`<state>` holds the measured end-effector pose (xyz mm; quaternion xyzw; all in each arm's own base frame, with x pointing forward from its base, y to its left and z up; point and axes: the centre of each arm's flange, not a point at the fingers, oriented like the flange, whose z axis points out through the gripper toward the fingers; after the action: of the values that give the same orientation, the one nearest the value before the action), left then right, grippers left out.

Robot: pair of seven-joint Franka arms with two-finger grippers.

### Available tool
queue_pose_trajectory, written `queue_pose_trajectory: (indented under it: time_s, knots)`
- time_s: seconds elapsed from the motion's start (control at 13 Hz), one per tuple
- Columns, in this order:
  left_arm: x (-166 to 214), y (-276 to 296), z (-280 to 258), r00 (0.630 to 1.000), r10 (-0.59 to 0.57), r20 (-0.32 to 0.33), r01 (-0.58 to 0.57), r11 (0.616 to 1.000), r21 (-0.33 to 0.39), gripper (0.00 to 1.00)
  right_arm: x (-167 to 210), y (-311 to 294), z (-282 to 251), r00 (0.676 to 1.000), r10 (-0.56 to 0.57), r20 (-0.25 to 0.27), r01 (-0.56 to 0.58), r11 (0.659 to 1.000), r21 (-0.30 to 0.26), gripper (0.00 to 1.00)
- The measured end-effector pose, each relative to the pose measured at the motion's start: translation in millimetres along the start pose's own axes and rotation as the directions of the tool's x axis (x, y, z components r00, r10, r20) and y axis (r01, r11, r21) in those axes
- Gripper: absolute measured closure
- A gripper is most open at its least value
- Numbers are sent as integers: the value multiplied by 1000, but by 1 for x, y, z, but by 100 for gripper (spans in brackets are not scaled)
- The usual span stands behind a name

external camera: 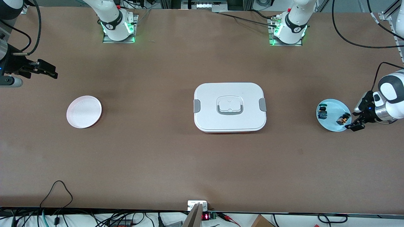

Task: Transfer orange switch to right arm and place
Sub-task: 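Lower the left gripper and grasp the orange switch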

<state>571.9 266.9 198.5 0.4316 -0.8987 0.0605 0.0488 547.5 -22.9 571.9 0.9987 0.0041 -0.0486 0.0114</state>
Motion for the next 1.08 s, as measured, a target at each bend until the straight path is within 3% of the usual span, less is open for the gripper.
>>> queue_pose_trajectory:
  time_s: [1.08]
  knots:
    - [5, 0, 16, 1000, 4, 0, -4, 1000, 9, 6, -2, 0, 2, 1000, 0, 17, 0, 1000, 1, 0]
